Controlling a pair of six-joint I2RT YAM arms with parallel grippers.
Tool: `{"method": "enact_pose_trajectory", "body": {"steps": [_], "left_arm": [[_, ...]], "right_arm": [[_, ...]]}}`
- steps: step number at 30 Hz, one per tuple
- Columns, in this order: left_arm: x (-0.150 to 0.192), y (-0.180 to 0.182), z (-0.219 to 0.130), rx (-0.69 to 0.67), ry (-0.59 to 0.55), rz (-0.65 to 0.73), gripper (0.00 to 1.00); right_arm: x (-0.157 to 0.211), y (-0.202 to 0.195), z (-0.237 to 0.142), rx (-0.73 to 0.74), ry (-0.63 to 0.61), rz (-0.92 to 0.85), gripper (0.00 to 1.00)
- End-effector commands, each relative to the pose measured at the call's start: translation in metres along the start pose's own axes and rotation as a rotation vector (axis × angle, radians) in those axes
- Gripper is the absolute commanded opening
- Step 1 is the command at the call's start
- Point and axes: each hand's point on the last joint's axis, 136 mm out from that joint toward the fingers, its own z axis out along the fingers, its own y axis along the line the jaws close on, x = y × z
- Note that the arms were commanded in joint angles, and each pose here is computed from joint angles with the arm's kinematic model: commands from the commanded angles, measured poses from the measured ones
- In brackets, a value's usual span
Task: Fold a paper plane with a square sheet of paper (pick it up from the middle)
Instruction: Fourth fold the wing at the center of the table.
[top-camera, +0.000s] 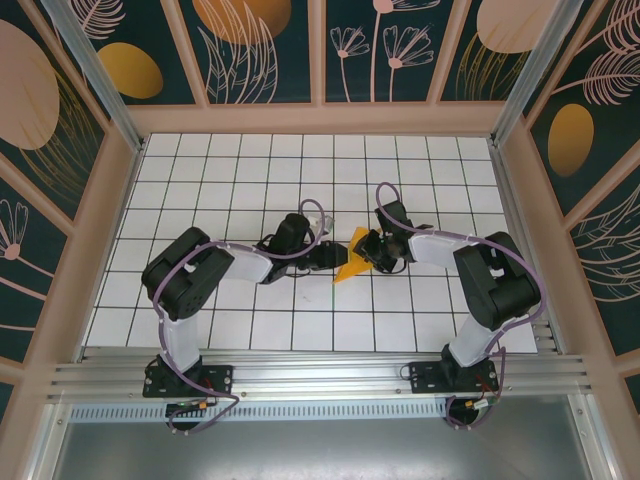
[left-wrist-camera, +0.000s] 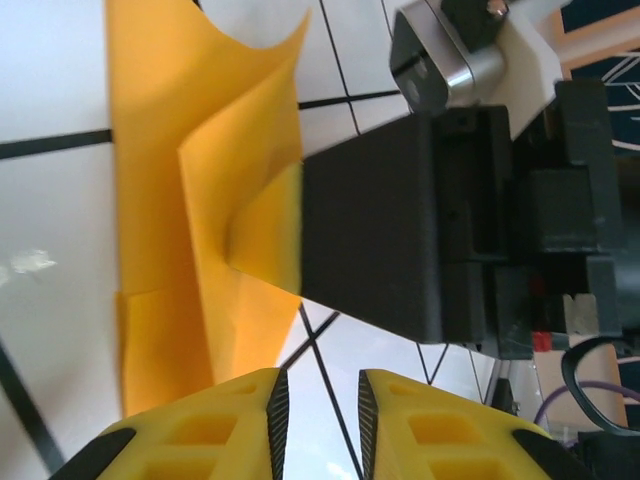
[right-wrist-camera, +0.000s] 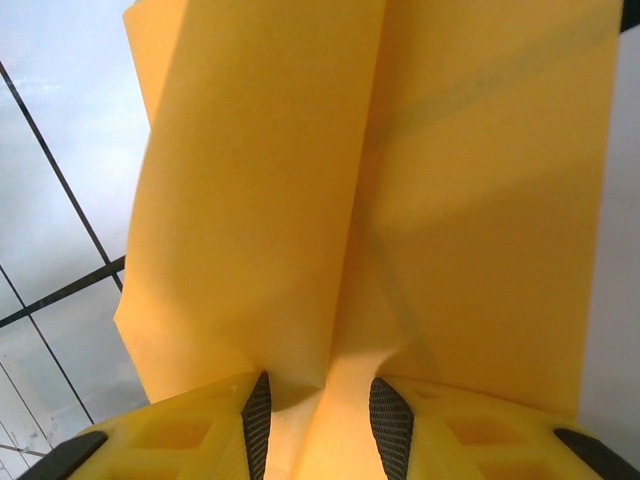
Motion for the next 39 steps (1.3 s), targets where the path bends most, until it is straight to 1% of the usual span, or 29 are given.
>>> {"method": "enact_pose_trajectory", "body": {"steps": [1,7,17,29,34,39], "left_arm": [[0.005,-0.003,0.007,0.026,0.032,0.020,0.26],[0.013,0.013,0.014,-0.015,0.073,-0.013,0.25],[0.010,0.039,0.015,-0.157,0.054,-0.028,0.22],[0.013,0.043,0.017,-0.157,0.066,-0.038,0.21],[0.016,0.043,0.019,-0.149,0.081,-0.041,0.20],[0.018,0.047,0.019,-0.163,0.089,-0.045,0.19]], "right_arm": [[0.021,-0.079,0.018,0.274,0.055,0.084,0.38],[0.022,-0.079,0.019,0.271,0.060,0.090,0.38],[0.023,-0.081,0.018,0.278,0.061,0.091,0.38],[0.023,-0.082,0.019,0.276,0.063,0.087,0.38],[0.024,-0.083,0.019,0.280,0.064,0.086,0.34],[0.025,-0.086,0.021,0.290,0.069,0.090,0.32]]}}
